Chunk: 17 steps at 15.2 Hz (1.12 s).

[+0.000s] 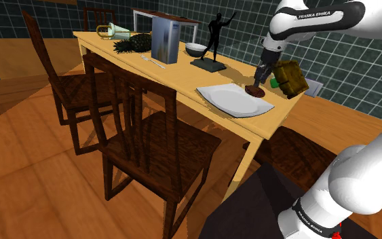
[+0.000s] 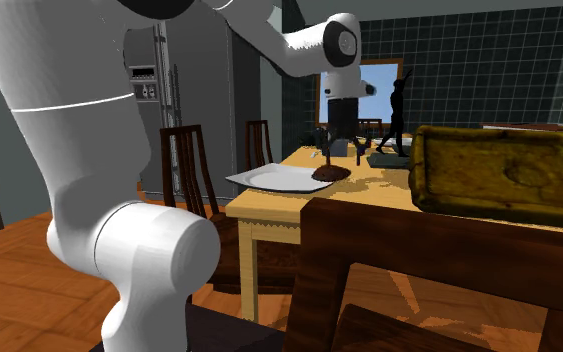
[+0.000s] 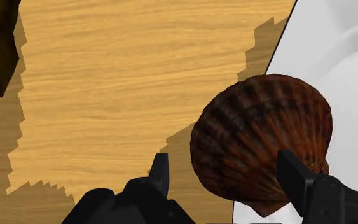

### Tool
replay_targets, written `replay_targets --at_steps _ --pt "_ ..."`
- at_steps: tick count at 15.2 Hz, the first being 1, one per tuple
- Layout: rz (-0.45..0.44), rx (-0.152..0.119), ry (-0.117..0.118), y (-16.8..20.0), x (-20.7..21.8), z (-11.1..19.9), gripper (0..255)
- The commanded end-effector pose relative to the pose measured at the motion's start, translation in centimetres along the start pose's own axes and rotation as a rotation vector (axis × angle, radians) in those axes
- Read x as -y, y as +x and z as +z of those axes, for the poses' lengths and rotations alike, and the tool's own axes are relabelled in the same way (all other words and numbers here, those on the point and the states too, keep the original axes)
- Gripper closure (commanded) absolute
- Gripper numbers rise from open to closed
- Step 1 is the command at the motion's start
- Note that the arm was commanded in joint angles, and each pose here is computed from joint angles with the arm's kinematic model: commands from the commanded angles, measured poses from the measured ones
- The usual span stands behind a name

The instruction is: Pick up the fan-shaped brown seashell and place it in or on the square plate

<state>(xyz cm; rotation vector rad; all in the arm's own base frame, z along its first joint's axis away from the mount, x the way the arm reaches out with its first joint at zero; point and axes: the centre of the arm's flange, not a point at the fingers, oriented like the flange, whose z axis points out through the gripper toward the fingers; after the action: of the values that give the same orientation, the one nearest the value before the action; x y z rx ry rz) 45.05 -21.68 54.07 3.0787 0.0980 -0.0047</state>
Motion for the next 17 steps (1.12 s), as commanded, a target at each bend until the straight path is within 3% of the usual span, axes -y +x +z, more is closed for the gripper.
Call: replay_targets --at_steps 1,4,5,12,17 --pt "-0.013 -0.019 -0.278 0.3 6.3 -0.3 0" --pt "-0.043 -0.053 -0.714 0.3 16.1 2.7 0" --pt "-0.047 -0.058 -0.781 0.3 17.4 3.5 0" --pt "-0.047 -0.058 -0.781 0.5 14.8 6.1 0" --pt "-0.047 -0.058 -0.781 0.5 14.6 6.4 0"
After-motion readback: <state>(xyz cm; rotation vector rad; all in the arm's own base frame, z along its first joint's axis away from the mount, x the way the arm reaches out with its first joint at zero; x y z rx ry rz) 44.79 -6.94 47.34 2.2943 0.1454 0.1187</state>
